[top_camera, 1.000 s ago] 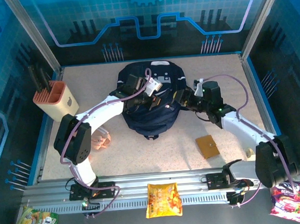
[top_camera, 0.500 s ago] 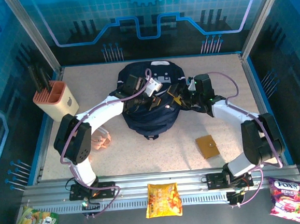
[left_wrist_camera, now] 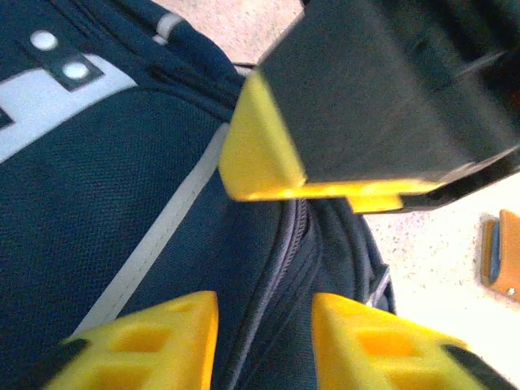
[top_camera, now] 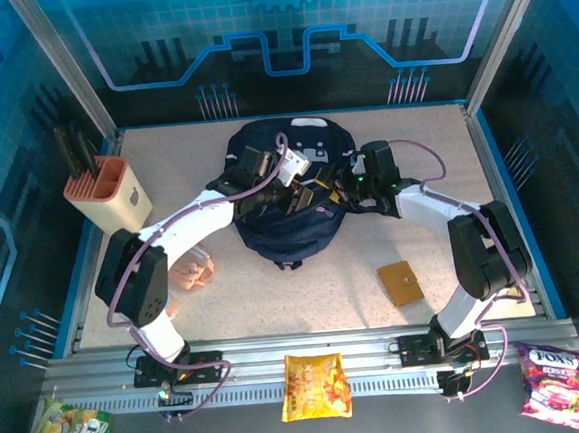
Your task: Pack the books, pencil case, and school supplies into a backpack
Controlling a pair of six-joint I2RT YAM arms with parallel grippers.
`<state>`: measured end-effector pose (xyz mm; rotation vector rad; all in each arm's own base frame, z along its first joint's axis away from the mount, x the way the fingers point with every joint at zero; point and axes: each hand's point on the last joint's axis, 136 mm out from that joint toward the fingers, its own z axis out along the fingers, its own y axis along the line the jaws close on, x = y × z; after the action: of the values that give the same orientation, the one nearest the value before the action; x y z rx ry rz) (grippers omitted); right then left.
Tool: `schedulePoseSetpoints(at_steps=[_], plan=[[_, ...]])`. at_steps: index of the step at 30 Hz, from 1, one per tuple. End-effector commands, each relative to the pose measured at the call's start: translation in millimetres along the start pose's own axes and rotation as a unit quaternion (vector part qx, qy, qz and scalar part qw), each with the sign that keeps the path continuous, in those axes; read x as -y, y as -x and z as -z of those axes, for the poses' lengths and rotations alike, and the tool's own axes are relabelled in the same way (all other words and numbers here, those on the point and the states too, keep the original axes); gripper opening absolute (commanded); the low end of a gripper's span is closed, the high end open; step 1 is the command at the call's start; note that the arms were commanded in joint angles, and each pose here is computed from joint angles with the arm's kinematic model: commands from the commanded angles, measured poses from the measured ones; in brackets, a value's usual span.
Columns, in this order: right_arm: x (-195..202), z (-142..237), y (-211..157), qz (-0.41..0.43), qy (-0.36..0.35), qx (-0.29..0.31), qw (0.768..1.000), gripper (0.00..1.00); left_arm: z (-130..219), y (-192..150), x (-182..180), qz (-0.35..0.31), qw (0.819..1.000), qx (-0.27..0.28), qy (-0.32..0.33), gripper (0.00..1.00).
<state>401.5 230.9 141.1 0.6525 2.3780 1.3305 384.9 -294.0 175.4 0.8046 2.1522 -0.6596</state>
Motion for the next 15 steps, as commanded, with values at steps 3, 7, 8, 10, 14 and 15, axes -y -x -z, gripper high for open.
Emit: schedulePoseSetpoints(at_steps=[3, 7, 8, 10, 14, 15], plan=[[-21.7, -9.6, -15.3, 0.029, 0.019, -0.027, 0.999, 0.37, 31.5, 7.3, -16.0, 0.151, 0.984, 0.051, 0.075, 0.56], [-26.3, -11.8, -21.6, 0.042, 0.031, -0.038, 0.998, 0.28, 39.2, -14.7, -10.8, 0.283, 0.955, 0.060, 0.063, 0.61], [-29.2, -12.4, -24.1, 0.047, 0.036, -0.041, 0.997, 0.26, 40.2, -20.9, -7.9, 0.311, 0.947, 0.060, 0.058, 0.61], [-33.1, -13.1, -28.4, 0.059, 0.043, -0.045, 0.996, 0.24, 40.6, -33.3, 1.2, 0.347, 0.935, 0.050, 0.054, 0.61], [-38.6, -14.2, -35.6, 0.079, 0.046, -0.045, 0.995, 0.23, 44.5, -55.7, 17.8, 0.369, 0.925, 0.037, 0.082, 0.64], [-39.7, -14.3, -36.3, 0.083, 0.046, -0.045, 0.994, 0.23, 45.5, -59.8, 20.9, 0.371, 0.924, 0.035, 0.089, 0.64]])
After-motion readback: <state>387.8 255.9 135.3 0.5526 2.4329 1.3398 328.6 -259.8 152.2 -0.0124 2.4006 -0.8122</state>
